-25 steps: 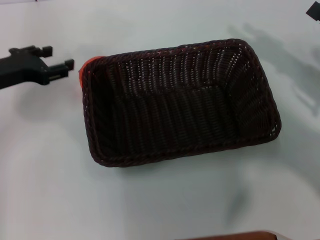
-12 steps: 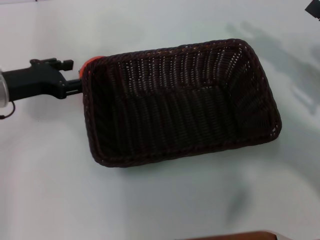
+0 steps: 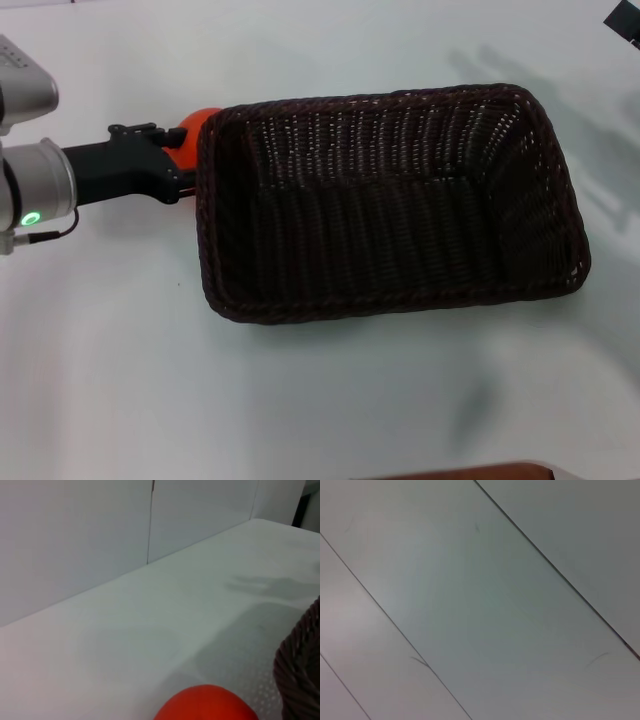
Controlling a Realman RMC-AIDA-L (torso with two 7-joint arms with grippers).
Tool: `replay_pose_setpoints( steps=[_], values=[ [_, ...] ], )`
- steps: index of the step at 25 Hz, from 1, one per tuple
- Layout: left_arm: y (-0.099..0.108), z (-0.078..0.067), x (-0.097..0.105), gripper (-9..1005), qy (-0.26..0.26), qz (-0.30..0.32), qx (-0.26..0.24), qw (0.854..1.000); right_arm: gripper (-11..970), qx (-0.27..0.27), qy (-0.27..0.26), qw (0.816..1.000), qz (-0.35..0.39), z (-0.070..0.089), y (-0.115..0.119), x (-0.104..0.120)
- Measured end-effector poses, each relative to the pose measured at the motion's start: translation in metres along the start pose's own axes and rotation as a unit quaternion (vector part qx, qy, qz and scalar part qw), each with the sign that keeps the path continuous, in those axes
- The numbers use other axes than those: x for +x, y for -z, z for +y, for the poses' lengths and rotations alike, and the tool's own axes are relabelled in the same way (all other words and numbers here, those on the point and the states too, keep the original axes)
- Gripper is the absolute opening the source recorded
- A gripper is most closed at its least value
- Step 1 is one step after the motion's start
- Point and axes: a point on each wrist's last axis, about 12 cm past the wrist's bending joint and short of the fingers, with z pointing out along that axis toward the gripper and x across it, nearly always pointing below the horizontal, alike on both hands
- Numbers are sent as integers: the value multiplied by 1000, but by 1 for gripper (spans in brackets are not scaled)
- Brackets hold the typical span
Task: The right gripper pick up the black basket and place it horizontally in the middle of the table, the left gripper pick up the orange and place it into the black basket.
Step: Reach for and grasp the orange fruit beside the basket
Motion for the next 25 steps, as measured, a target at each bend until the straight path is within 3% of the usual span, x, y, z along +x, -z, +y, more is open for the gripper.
replay_pose_setpoints(
  steps=[9,14,21,25],
  values=[
    [-4,0,1,622,3,5,-4,1000,642,-2,-5,1000,1,1,-1,-1],
    [-4,4,5,383,12,11,-15,1000,642,-2,-6,1000,1,1,-2,-1],
    [5,13,5,318,33,-4,-28,999,643,-5,-11,1000,3,2,-2,-3],
    [25,27,5,281,68,-45,-48,996,643,-4,-11,1000,4,2,-3,-3]
  ],
)
